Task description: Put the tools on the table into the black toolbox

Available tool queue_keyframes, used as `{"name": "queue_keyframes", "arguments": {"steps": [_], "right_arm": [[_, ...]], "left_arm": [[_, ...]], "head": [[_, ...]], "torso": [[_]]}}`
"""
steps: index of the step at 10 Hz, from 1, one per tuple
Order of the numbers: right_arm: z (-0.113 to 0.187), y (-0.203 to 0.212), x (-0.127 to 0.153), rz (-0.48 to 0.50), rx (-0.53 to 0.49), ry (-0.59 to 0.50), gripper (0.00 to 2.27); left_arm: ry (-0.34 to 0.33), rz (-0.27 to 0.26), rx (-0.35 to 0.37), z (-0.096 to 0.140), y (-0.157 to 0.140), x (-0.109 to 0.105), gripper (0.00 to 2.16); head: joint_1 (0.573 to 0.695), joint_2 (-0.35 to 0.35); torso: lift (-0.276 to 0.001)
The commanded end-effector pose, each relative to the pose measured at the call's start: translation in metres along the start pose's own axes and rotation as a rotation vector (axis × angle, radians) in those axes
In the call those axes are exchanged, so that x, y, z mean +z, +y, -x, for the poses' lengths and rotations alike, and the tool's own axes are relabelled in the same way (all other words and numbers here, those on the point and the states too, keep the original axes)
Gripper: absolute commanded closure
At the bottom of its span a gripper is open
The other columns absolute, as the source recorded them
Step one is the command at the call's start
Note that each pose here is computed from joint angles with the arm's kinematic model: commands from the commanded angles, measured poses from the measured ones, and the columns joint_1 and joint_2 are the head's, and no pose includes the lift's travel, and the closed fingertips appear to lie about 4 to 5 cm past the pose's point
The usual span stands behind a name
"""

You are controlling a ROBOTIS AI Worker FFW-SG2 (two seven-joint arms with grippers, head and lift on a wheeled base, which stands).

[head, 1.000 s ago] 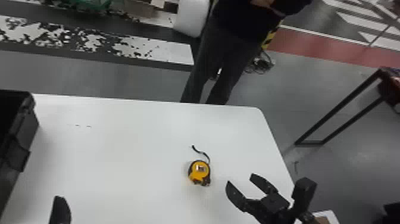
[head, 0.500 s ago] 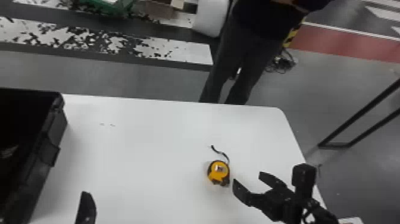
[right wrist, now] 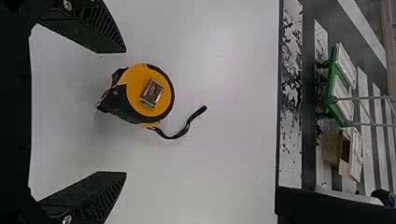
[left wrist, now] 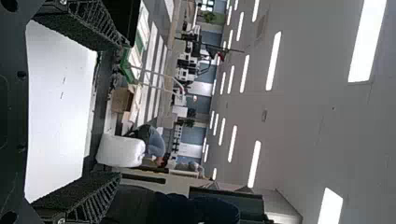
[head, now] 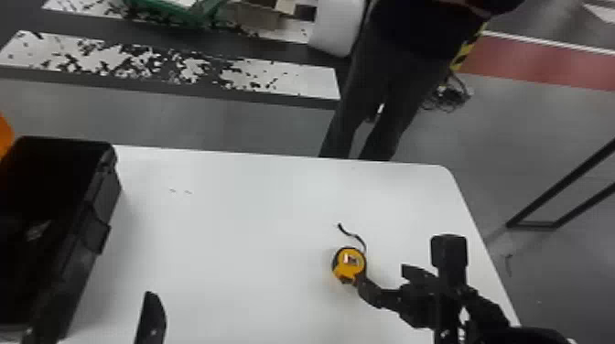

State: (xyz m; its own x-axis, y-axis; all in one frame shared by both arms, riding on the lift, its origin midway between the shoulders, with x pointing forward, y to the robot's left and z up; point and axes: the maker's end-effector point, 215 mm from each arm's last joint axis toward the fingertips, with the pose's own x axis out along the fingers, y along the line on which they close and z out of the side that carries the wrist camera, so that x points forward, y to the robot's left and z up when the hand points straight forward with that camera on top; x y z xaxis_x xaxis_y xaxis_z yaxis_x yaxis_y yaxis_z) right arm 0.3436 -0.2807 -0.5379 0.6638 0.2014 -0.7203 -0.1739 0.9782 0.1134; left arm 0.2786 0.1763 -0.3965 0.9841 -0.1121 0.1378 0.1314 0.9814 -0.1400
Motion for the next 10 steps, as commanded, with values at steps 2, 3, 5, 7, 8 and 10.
{"name": "queue_keyframes", "arguments": {"steps": [2,3,5,7,8,10], "right_arm": [[-0.010,0.007,0.003,-0.011,-0.016,0.047,0.07],[-0.013,0.008,0.007,-0.014,-0.020,0.056,0.07],[-0.016,0.005,0.014,-0.008,-0.045,0.069,0.07],[-0.018,0.001,0.013,-0.009,-0.071,0.083,0.07],[-0.019,-0.001,0.009,-0.021,-0.086,0.105,0.07],[-0.021,-0.001,0.003,-0.026,-0.118,0.144,0.07]], "left_arm": [[0.004,-0.002,-0.009,-0.002,-0.002,-0.001,0.03],[0.003,0.000,-0.009,-0.003,-0.002,-0.001,0.03],[0.008,-0.001,-0.011,-0.002,-0.001,-0.002,0.03],[0.006,-0.004,-0.017,-0.003,-0.001,-0.001,0.03],[0.007,-0.004,-0.019,-0.003,-0.001,-0.002,0.03],[0.009,0.000,-0.024,-0.002,-0.003,-0.002,0.03]], "head": [[0.695,-0.192],[0.695,-0.186],[0.695,-0.181],[0.695,-0.181],[0.695,-0.183],[0.695,-0.189]], "torso": [[-0.039],[-0.039],[-0.039],[-0.039],[-0.039],[-0.039]]}}
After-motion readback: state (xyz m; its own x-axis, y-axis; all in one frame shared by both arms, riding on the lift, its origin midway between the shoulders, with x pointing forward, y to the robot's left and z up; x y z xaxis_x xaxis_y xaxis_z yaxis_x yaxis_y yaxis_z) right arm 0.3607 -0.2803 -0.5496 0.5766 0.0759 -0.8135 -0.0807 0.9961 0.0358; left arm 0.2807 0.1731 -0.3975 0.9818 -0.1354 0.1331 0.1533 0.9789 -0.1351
